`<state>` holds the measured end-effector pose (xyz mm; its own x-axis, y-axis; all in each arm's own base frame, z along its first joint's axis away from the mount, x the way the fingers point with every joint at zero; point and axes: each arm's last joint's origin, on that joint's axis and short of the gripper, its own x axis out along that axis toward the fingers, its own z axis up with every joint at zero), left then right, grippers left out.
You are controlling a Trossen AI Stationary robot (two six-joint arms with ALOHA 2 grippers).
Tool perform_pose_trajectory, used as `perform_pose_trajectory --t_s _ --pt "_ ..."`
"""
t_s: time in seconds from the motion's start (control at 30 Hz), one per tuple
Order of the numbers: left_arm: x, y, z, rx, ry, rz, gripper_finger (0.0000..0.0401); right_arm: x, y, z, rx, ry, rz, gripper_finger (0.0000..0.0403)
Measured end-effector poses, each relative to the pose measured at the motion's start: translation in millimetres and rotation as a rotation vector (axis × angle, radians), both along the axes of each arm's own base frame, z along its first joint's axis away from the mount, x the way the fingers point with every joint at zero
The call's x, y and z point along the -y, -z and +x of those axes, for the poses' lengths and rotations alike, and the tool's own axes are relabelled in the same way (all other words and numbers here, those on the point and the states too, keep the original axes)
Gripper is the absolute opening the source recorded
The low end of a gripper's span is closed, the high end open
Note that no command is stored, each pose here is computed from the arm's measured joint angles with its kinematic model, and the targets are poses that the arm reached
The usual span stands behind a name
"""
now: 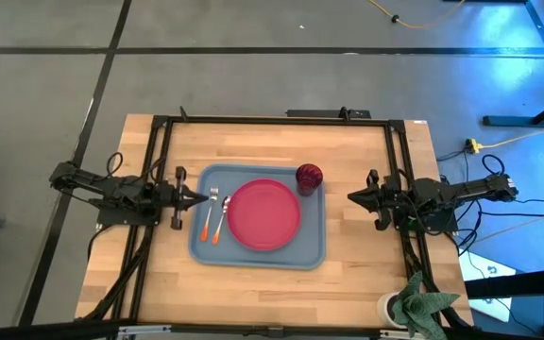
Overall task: Pick and place plate/cup/fork/spoon on tray
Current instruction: Return to Home Position
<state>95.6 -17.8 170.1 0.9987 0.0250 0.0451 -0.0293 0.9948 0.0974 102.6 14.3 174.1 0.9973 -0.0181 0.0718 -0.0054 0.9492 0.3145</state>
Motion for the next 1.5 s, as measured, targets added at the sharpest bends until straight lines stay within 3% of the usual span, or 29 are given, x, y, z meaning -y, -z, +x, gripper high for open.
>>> perform_pose_trajectory --t_s 0.2,1.5 --pt "-1.8 -0.5 -0.1 0.003 -0.063 0.03 0.0 0.0 -0.1 0.0 0.001 0.0 0.001 0.0023" --pt "-1.6 -0.5 -0.1 0.002 -0.058 0.052 0.0 0.0 -0.3 0.0 0.002 0.0 0.001 0.0024"
